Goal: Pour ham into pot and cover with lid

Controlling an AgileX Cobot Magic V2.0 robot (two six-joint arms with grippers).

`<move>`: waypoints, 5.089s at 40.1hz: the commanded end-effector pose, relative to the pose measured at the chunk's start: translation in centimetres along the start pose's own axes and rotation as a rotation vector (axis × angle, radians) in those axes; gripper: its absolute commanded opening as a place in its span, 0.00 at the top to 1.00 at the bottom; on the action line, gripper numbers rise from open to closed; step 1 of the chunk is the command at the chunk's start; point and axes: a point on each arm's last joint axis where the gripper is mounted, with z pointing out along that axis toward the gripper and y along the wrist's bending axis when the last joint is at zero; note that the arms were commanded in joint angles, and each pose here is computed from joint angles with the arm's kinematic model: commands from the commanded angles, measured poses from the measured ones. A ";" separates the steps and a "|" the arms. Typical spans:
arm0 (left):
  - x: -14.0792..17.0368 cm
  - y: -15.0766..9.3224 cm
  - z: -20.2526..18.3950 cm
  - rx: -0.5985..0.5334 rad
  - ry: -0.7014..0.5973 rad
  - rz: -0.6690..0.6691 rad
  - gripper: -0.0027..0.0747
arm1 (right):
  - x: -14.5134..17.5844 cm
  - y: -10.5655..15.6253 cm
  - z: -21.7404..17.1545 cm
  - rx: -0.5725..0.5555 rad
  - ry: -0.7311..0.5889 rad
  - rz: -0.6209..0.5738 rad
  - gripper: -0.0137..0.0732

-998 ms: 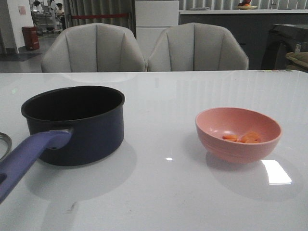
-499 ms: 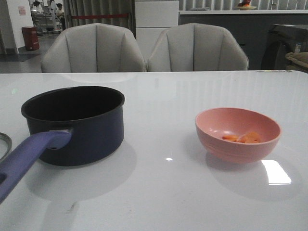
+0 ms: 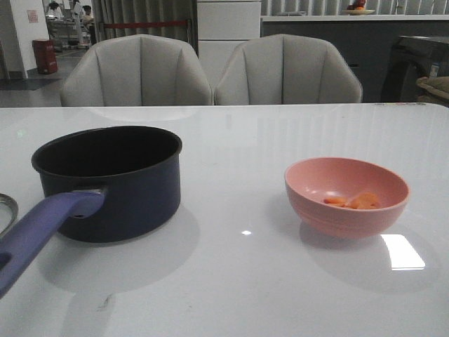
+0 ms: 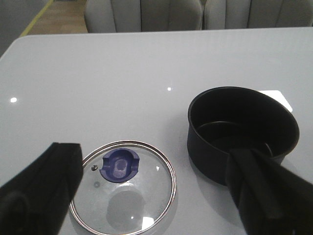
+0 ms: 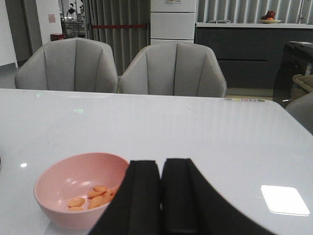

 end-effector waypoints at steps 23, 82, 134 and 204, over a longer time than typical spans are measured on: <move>3.4 0.0 -2.2 -0.007 -0.266 0.010 0.16 | -0.5 0.0 -0.2 0.002 -0.092 -0.014 0.68; 3.4 0.0 -2.2 -0.010 -0.266 0.009 0.16 | -9.3 0.6 2.2 -0.017 0.148 0.020 0.68; 3.4 0.0 -2.2 -0.010 -0.266 0.009 0.16 | -7.3 1.8 23.2 -0.053 1.104 0.174 0.26; 3.4 0.0 -2.2 -0.010 -0.266 0.009 0.16 | -12.9 18.6 32.1 -0.522 0.543 -0.217 0.68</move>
